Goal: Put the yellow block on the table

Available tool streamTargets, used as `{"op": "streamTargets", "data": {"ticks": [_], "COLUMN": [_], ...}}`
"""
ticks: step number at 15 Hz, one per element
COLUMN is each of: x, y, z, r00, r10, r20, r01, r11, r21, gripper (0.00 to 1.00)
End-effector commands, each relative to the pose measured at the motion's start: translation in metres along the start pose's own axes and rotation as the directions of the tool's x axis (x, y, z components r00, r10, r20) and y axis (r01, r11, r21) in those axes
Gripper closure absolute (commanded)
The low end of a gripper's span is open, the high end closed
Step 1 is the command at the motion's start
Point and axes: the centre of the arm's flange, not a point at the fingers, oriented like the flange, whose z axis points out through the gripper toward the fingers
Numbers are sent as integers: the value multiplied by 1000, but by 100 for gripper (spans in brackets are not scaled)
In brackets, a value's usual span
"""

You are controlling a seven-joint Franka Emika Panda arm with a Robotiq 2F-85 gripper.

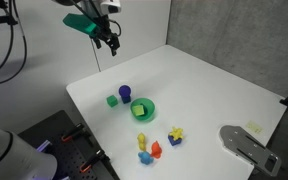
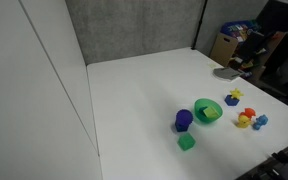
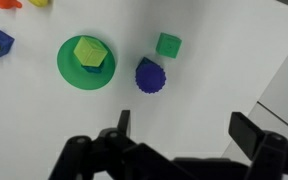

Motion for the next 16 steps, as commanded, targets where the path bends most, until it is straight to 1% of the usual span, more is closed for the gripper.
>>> {"op": "streamTargets", "data": {"ticks": [1,5,7,12,16], "x": [25,32,34,43,46], "y": [11,35,48,74,93], "z": [14,51,75,145,193], "r00": [999,993,987,962,944], "r10": [46,121,164,274,326], "r20": [-2,11,-8,12,41], "r01": [-46,-118,-163,-269,-318], "r11": [996,984,975,953,938], "r21": [-83,-137,-151,-136,-138], "gripper": [0,0,0,0,0]}}
